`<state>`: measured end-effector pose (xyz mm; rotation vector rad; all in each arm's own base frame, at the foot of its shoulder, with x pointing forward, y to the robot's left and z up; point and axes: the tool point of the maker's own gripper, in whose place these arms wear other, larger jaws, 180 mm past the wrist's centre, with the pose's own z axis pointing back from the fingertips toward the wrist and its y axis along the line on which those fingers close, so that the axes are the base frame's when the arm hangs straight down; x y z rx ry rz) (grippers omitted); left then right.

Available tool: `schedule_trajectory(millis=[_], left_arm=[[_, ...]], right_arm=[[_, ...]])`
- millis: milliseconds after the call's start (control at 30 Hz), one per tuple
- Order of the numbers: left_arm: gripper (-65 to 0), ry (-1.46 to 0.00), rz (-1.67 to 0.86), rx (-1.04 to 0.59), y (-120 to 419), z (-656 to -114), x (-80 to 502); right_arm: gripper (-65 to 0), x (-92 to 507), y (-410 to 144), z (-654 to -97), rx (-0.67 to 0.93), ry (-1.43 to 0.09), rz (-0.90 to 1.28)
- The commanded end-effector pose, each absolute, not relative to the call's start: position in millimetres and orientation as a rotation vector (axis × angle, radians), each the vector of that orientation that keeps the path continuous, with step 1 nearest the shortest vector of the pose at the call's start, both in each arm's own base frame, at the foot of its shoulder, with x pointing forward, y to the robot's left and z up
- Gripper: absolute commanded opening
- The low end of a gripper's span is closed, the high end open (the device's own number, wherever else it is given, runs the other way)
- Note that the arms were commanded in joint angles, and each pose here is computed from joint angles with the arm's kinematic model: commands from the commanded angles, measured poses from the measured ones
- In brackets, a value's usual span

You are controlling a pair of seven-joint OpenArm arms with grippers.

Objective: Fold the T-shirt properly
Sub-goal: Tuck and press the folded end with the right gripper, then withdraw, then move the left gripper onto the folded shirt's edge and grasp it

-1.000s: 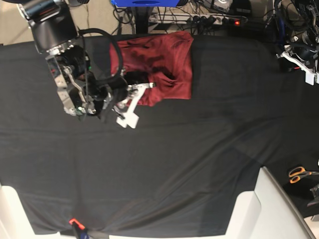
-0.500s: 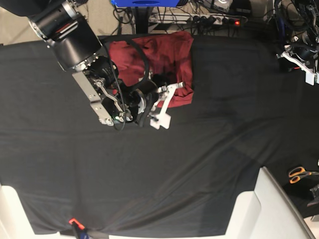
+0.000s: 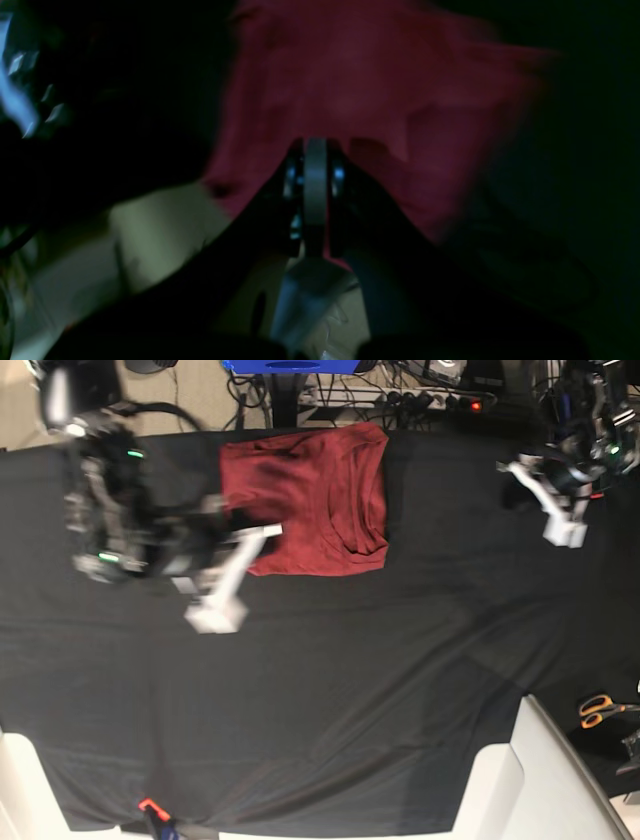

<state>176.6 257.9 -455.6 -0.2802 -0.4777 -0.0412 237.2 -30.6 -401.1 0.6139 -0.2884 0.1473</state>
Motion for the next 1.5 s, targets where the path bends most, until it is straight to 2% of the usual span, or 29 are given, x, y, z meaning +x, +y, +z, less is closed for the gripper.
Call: schedule_trajectory(millis=[0, 33, 67, 167, 267, 333, 467, 567, 767, 1033, 1267, 1467], left_arm=[[-65.0, -0.518, -0.029, -0.311, 257, -443, 192], [-60.4, -0.514, -0.028, -0.353, 250, -441, 195], [-49.9, -0.519, -0.035, -0.409, 241, -439, 196], [-26.2, -0.568, -0.059, -0.520, 224, -430, 200], [-9.1, -0.584, -0.040, -0.567, 216, -429, 208], [-1.8, -0.538, -0.052, -0.611, 200, -441, 209], [-5.4, -0.451, -0.063, -0.693, 162, -465, 203], [-7.9, -0.447, -0.049, -0.738, 141, -468, 201], [-7.9, -0.430, -0.026, -0.794, 114, -473, 193], [-7.9, -0.327, -0.141, -0.815, 70, -488, 170], [-7.9, -0.300, -0.086, -0.855, 53, -501, 162], [-8.1, -0.293, -0.046, -0.875, 46, -507, 163]], right_arm=[[-65.0, 249, -39, -392, 0.611, -0.338, 0.139], [-65.0, 250, -48, -393, 0.595, -0.344, 0.128], [-65.0, 252, -56, -394, 0.579, -0.350, 0.120], [-65.0, 249, -73, -398, 0.546, -0.345, 0.102], [-65.0, 246, -83, -402, 0.532, -0.344, 0.073], [-65.0, 241, -85, -405, 0.529, -0.335, 0.065], [-65.0, 243, -85, -405, 0.531, -0.357, 0.059], [-65.0, 241, -91, -407, 0.515, -0.352, 0.060], [-65.0, 239, -97, -408, 0.502, -0.347, 0.061], [-65.0, 240, -98, -408, 0.500, -0.349, 0.060], [-65.0, 249, -132, -403, 0.467, -0.398, -0.039], [-65.0, 249, -161, -395, 0.451, -0.475, 0.019]])
